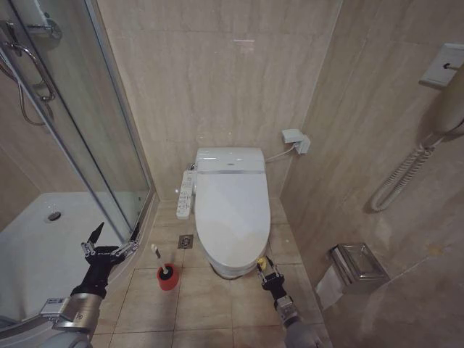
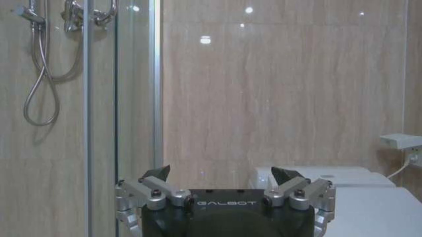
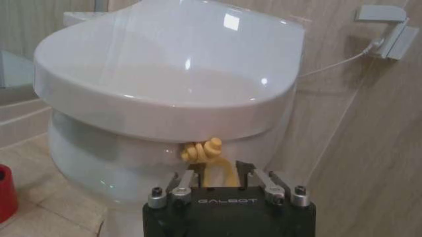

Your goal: Open the toilet lid, clean the toilet bowl with a toilet brush, close the toilet lid, and flush.

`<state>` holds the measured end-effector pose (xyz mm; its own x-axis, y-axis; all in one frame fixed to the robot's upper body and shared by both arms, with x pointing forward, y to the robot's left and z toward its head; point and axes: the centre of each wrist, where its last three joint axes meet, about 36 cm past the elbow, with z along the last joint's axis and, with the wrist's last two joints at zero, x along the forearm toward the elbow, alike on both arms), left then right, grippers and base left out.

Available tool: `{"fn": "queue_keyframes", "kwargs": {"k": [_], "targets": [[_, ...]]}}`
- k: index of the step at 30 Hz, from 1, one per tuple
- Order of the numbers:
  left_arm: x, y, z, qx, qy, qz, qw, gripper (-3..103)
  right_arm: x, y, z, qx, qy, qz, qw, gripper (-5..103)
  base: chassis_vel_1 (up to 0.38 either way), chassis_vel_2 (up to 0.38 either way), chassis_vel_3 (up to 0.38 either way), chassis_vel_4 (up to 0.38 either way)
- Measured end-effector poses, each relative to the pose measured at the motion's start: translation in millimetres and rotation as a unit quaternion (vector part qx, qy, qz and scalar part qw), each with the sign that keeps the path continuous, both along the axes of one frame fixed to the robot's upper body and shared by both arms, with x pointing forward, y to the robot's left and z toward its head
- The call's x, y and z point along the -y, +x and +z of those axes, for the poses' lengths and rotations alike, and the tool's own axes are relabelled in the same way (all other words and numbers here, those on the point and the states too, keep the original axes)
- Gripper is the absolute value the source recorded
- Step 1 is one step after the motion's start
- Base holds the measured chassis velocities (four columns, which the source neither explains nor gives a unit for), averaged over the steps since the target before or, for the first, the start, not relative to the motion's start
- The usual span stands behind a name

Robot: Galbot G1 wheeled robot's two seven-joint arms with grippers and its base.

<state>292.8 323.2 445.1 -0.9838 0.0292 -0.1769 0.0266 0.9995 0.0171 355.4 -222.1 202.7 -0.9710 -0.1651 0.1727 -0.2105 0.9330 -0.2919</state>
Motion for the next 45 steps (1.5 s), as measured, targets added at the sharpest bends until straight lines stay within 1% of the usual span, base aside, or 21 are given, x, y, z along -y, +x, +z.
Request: {"fn": "queue_keyframes", "kwargs": {"k": [1,2,8,9,15,16,19,25,30,35,36,41,42,44,45], "targets": [[0.0,0.0,0.0,0.0,0.0,0.0,1.0,100,0.0,0.0,0.0,0.0,0.0,0.0,1.0,57,0.0,0.0,0.0,0.0],[0.0,0.0,0.0,0.0,0.0,0.0,1.0,100,0.1,0.4,0.2,0.001,0.0,0.0,1.0,30,0.0,0.0,0.0,0.0],[0.0,0.0,0.0,0.0,0.0,0.0,1.0,100,1.5,0.8,0.4,0.003,0.002,0.001,1.0,30,0.0,0.0,0.0,0.0],[0.0,0.0,0.0,0.0,0.0,0.0,1.0,100,1.9,0.4,0.3,0.004,0.003,0.001,1.0,4,0.0,0.0,0.0,0.0],[0.0,0.0,0.0,0.0,0.0,0.0,1.0,100,6.1,0.0,1.8,0.008,0.006,-0.006,1.0,4,0.0,0.0,0.0,0.0],[0.0,0.0,0.0,0.0,0.0,0.0,1.0,100,7.0,0.2,2.6,0.009,0.007,-0.007,1.0,2,0.0,0.0,0.0,0.0],[0.0,0.0,0.0,0.0,0.0,0.0,1.0,100,10.5,0.8,6.7,0.014,0.011,-0.014,1.0,2,0.0,0.0,0.0,0.0],[0.0,0.0,0.0,0.0,0.0,0.0,1.0,100,19.5,1.2,22.3,0.024,0.02,-0.034,0.999,2,0.0,0.0,0.0,0.0],[0.0,0.0,0.0,0.0,0.0,0.0,1.0,100,24.4,2.9,40.7,0.041,0.036,-0.05,0.997,2,0.0,0.0,0.0,0.0],[0.0,0.0,0.0,0.0,0.0,0.0,1.0,100,31.9,3.6,66.5,0.067,0.062,-0.073,0.993,2,0.0,0.0,0.0,0.0],[0.0,0.0,0.0,0.0,0.0,0.0,1.0,100,31.9,3.6,66.5,0.067,0.062,-0.073,0.993,2,0.0,0.0,0.0,0.0],[0.0,0.0,0.0,0.0,0.0,0.0,1.0,100,35.4,5.8,96.8,0.097,0.085,-0.091,0.987,2,0.0,0.0,0.0,0.0],[0.0,0.0,0.0,0.0,0.0,0.0,1.0,100,35.4,5.8,96.8,0.097,0.085,-0.091,0.987,2,0.0,0.0,0.0,0.0],[0.0,0.0,0.0,0.0,0.0,0.0,1.0,100,35.9,8.4,112.2,0.111,0.098,-0.102,0.984,2,0.0,0.0,0.0,0.0],[0.0,0.0,0.0,0.0,0.0,0.0,1.0,100,35.9,8.4,112.2,0.111,0.098,-0.102,0.984,2,0.0,0.0,0.0,0.0]]}}
